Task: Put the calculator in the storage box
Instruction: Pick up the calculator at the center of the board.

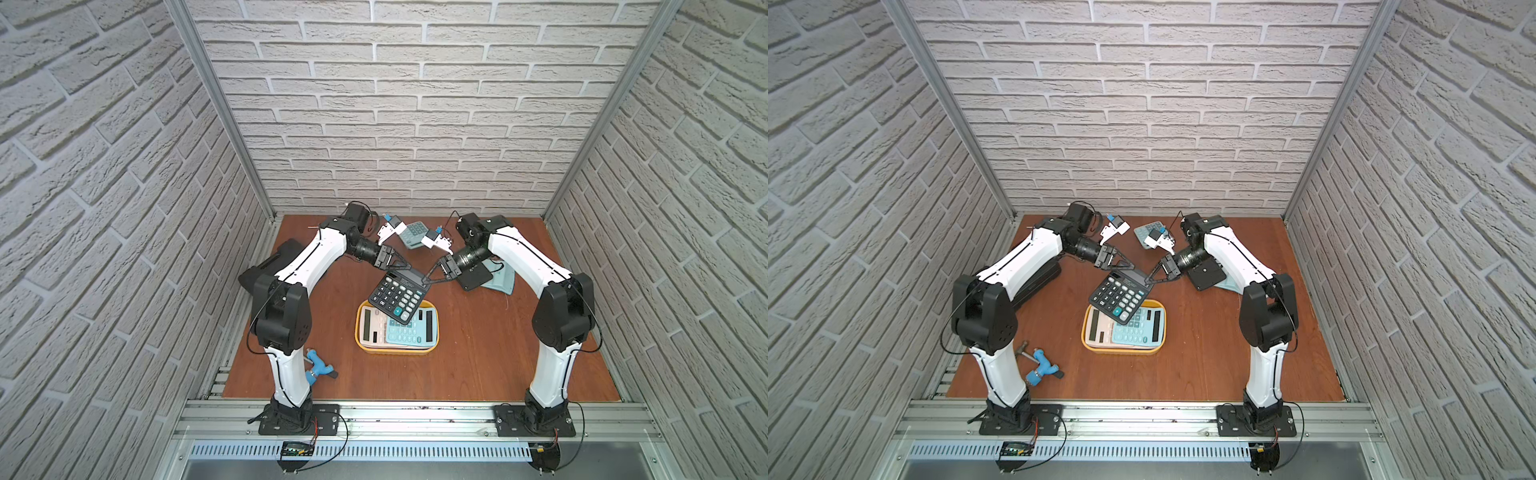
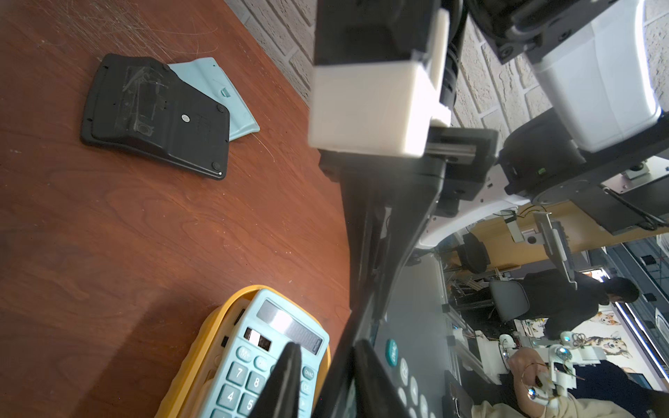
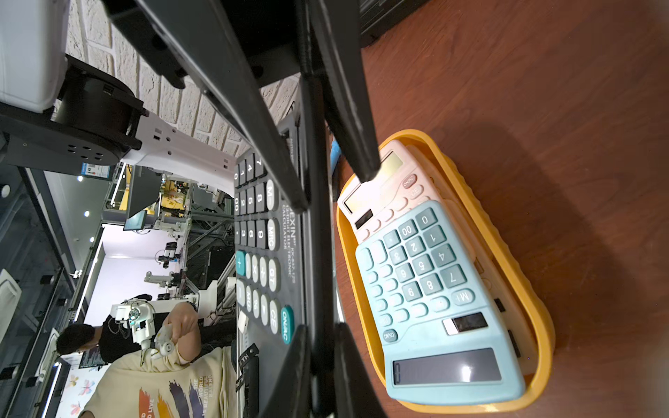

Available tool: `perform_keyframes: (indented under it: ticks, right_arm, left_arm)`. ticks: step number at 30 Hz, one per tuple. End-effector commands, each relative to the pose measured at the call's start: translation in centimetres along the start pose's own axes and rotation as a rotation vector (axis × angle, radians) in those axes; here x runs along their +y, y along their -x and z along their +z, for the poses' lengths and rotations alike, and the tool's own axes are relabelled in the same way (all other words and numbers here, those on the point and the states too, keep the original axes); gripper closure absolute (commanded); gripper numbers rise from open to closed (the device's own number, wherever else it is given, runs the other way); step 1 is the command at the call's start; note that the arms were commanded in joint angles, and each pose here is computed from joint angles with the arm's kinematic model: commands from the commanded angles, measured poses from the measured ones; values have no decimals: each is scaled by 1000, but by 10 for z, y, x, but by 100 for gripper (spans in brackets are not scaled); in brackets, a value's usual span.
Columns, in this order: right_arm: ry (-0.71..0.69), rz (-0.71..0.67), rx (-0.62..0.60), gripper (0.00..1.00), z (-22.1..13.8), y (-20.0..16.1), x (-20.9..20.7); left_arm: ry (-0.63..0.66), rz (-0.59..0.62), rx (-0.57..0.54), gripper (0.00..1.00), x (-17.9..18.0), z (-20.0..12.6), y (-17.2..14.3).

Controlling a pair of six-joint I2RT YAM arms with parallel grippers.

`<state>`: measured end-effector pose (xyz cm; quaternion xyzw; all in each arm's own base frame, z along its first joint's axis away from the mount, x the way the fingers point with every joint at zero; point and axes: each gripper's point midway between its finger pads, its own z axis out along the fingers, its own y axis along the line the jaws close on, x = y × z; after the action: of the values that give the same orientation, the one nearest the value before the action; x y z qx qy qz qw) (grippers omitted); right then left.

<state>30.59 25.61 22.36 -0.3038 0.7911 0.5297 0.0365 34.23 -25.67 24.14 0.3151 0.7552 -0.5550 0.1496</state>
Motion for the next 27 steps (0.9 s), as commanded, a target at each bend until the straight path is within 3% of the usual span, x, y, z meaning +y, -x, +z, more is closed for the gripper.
perform_keyframes:
  ticks: [1, 7, 12, 18, 19, 20, 23, 27]
  right_arm:
    - [44, -29, -25, 97, -4, 7, 13]
    - [26, -31, -35, 97, -7, 9, 10]
    - [-1, -32, -50, 82, -8, 11, 6]
    - [-131, 34, -126, 39, -18, 20, -19]
    - [-154, 64, -149, 20, -19, 22, -28]
    - [-174, 89, -166, 13, -20, 21, -36]
    - [-173, 170, -261, 2, -25, 23, -56]
    - [-173, 235, -371, 0, -24, 16, -70]
  left_arm:
    - [-20, 33, 2, 79, -10, 1, 1]
    - [-23, 38, -5, 100, -13, -1, 3]
    - [-22, 30, -43, 100, -13, -7, 9]
    - [57, -23, -153, 100, 2, -26, 26]
    - [90, -35, -177, 100, 8, -27, 28]
    - [118, -48, -195, 100, 13, -28, 27]
    - [215, -92, -297, 100, 32, -37, 31]
    - [318, -144, -466, 100, 48, -51, 36]
